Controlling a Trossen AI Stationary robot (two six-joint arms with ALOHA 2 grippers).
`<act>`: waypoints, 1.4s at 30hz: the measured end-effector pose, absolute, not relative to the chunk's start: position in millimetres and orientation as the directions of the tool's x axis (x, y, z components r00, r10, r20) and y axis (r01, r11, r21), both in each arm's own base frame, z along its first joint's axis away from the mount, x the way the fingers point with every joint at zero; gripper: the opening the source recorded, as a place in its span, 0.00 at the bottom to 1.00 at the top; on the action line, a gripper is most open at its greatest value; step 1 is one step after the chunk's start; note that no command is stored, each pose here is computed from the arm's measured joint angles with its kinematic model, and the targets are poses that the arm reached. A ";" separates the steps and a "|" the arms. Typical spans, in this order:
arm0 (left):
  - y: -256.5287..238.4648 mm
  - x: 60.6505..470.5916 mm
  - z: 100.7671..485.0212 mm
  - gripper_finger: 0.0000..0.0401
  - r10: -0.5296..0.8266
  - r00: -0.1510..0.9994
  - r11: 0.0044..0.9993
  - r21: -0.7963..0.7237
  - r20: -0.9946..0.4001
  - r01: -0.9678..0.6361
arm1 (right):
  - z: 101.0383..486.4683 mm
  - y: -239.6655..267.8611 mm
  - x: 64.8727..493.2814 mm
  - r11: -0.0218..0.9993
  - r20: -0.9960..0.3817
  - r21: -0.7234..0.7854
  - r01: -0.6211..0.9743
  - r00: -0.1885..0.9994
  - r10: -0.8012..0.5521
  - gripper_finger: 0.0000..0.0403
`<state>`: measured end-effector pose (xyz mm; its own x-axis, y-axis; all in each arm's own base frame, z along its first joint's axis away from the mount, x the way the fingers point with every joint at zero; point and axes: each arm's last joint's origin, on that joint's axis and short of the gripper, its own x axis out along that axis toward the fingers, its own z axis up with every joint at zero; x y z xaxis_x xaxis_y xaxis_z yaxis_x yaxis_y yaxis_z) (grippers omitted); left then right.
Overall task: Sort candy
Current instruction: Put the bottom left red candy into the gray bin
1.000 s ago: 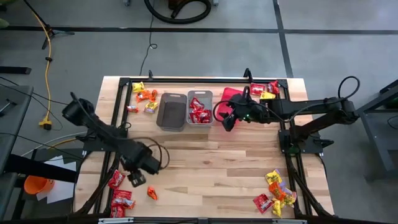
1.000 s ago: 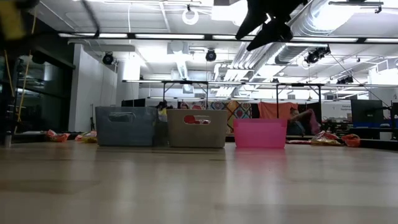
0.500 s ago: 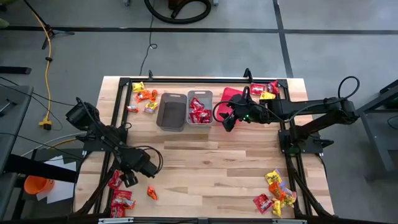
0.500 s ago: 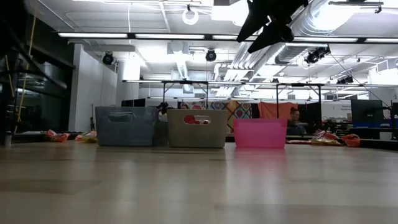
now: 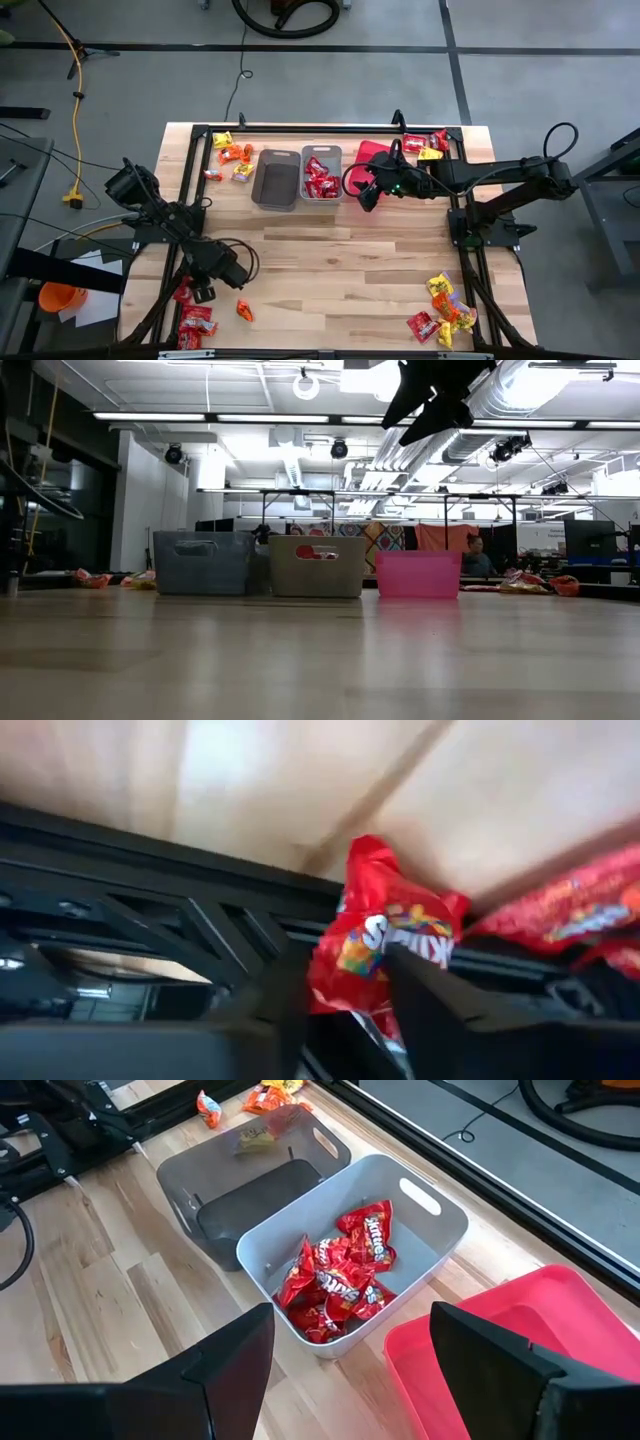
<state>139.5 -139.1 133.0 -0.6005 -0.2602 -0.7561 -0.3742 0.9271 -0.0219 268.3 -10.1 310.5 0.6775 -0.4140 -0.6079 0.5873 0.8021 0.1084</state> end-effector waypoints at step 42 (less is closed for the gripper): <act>96.8 288.1 243.8 0.01 0.285 0.832 0.754 -0.424 -0.476 -0.501 | 377.1 6.4 182.3 0.756 -0.343 0.226 0.615 0.776 -0.529 0.65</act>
<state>288.1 96.8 243.8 0.8319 0.2852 -0.4760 -0.5012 0.7543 -0.4241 182.3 6.4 377.1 0.7763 -0.5288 -0.3432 0.6146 0.7558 0.2258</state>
